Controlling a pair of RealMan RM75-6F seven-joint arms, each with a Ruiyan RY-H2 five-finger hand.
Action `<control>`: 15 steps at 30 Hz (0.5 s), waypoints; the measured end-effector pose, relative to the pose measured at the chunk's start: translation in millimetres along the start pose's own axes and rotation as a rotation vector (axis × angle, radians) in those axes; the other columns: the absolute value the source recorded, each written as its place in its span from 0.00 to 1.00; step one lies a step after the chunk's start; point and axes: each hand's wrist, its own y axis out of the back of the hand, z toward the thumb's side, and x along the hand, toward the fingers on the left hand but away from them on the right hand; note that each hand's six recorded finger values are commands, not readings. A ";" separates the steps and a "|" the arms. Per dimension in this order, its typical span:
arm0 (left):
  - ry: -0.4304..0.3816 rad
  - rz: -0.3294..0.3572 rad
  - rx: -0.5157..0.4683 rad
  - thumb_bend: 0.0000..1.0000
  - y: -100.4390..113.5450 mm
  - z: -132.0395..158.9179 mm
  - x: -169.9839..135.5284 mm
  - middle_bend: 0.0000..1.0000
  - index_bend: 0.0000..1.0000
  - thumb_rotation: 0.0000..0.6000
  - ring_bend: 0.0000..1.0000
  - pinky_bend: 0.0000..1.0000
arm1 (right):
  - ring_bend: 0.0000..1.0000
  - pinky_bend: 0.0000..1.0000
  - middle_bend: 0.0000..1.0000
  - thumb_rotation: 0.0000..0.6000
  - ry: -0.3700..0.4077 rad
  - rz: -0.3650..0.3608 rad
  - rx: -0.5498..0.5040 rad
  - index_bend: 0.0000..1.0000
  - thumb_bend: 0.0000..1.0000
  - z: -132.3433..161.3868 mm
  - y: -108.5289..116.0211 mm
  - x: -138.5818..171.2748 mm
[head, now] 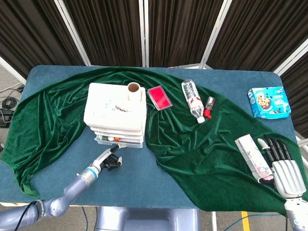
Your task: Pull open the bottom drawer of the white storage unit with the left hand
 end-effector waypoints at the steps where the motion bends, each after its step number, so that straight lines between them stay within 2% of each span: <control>1: -0.001 -0.001 0.002 0.72 -0.7 -1.0 -1.6 0.91 0.24 1.00 0.88 0.82 | 0.00 0.00 0.00 1.00 0.000 0.001 0.000 0.00 0.06 0.1 -0.1 0.0; 8: 0.011 0.006 0.018 0.72 2.5 -13.0 -9.9 0.91 0.19 1.00 0.88 0.82 | 0.00 0.00 0.00 1.00 -0.003 -0.004 0.000 0.00 0.06 -0.1 0.6 0.2; 15: 0.005 0.029 0.020 0.72 9.7 -18.6 -13.8 0.91 0.18 1.00 0.88 0.82 | 0.00 0.00 0.00 1.00 -0.005 -0.002 0.002 0.00 0.06 -0.4 0.0 -0.1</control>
